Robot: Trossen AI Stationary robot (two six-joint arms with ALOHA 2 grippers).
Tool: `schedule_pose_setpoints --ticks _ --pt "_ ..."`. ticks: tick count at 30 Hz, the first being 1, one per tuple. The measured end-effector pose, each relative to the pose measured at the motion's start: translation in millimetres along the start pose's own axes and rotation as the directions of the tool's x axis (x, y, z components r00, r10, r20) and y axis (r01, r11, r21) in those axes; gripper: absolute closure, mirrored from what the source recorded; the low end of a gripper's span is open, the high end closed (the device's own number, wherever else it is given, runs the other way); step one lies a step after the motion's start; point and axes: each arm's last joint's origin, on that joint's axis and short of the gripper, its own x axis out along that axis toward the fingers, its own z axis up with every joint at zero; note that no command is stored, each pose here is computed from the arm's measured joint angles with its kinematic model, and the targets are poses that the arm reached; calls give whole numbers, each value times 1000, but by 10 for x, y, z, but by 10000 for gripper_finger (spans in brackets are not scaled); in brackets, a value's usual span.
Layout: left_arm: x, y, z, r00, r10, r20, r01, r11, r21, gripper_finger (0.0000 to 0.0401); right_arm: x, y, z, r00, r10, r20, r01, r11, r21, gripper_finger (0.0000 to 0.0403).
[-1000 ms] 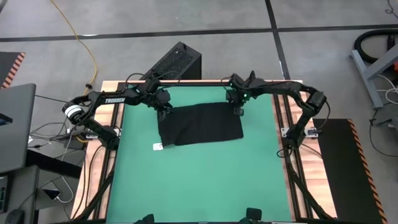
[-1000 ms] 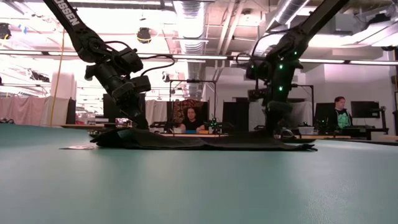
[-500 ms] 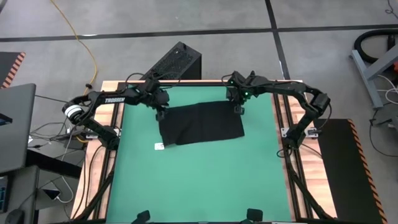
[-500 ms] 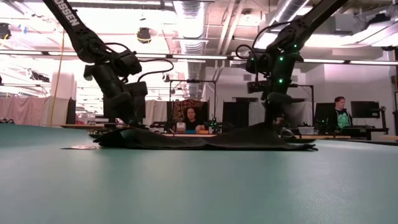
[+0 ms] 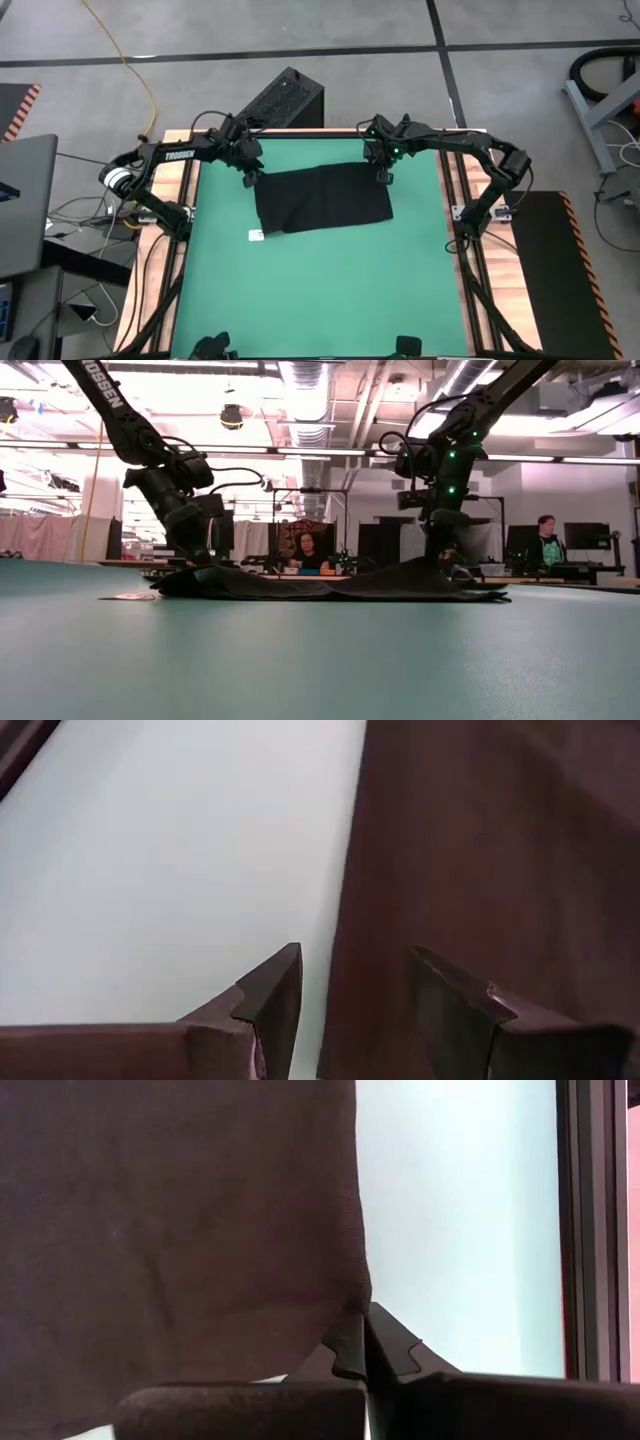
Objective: Roll towel into tight, uniform cylinder
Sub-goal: Fold the towel
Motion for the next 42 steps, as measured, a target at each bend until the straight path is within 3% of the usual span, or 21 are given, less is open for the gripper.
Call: schedule_pose_setpoints --ticks 6,13,16,26,32,42 --pt "47 16 -22 999 40 -36 -39 999 10 236 0 0 0 1000 0 0 0 1000 0 397" --pt "292 67 -169 991 10 -135 -12 1000 -18 236 0 2 -3 1000 3 -2 -3 1000 -3 397" --pt "286 69 -144 988 51 -148 -53 999 -8 247 0 2 -2 1000 4 -2 -4 1000 -3 396" --pt "289 -63 -145 964 112 -239 -83 988 129 392 -1 0 2 1000 2 3 -2 1000 0 396" --pt "256 -194 -14 958 156 -239 -123 981 147 401 -1 -6 11 1000 -4 12 4 1000 0 396" --pt "-148 -520 325 959 238 -152 -195 948 251 401 -20 -11 45 999 -16 31 16 1000 -8 396"
